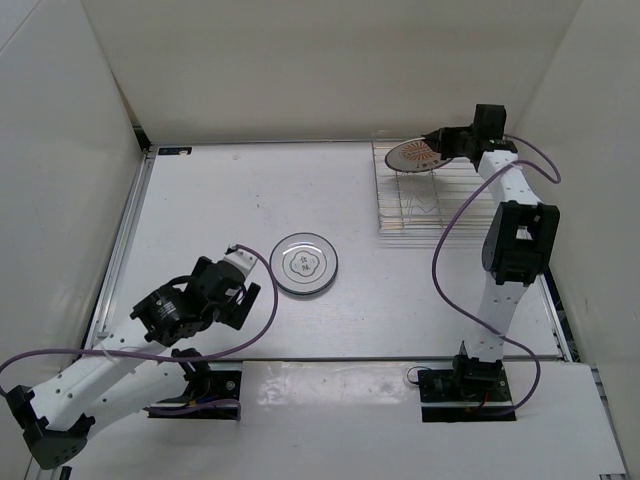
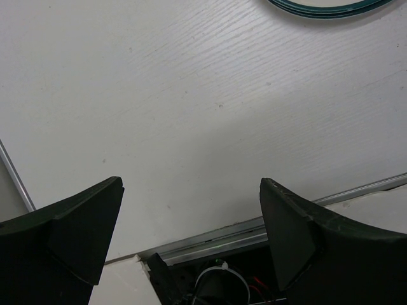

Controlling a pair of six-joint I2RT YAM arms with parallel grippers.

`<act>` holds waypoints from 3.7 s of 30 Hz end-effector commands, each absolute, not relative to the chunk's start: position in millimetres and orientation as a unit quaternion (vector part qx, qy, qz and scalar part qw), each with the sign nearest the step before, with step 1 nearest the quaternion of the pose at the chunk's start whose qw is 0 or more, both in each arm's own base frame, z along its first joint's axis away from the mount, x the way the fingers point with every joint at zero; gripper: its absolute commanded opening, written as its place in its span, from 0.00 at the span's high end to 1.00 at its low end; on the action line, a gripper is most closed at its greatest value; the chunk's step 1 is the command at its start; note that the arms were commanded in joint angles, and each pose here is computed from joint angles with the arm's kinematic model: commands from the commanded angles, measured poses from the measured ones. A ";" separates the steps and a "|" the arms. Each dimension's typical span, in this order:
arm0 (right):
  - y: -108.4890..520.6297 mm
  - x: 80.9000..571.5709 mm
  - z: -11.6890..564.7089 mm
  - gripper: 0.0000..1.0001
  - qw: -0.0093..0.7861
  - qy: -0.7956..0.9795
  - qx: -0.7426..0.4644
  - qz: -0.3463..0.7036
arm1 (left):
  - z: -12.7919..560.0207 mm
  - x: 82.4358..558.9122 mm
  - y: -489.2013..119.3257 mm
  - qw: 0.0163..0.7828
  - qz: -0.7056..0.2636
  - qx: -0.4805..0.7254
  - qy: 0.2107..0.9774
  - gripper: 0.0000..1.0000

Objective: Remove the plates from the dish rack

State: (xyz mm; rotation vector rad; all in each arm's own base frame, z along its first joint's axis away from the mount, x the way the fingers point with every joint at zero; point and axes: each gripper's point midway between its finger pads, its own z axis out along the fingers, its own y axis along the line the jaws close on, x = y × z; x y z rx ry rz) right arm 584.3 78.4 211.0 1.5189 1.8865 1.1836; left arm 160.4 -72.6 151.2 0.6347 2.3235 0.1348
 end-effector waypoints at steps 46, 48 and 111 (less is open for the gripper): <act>116.7 430.4 411.0 1.00 0.386 0.806 0.166 0.416 | 164.3 169.0 -87.8 0.374 0.031 0.271 0.887 0.00; 125.9 388.4 404.9 1.00 0.372 0.832 0.132 0.389 | 167.3 166.5 -85.6 0.376 0.026 0.261 0.888 0.00; 126.8 165.5 79.3 1.00 -0.064 0.990 0.119 -0.045 | 146.2 115.1 -52.6 0.327 -0.009 0.134 0.936 0.00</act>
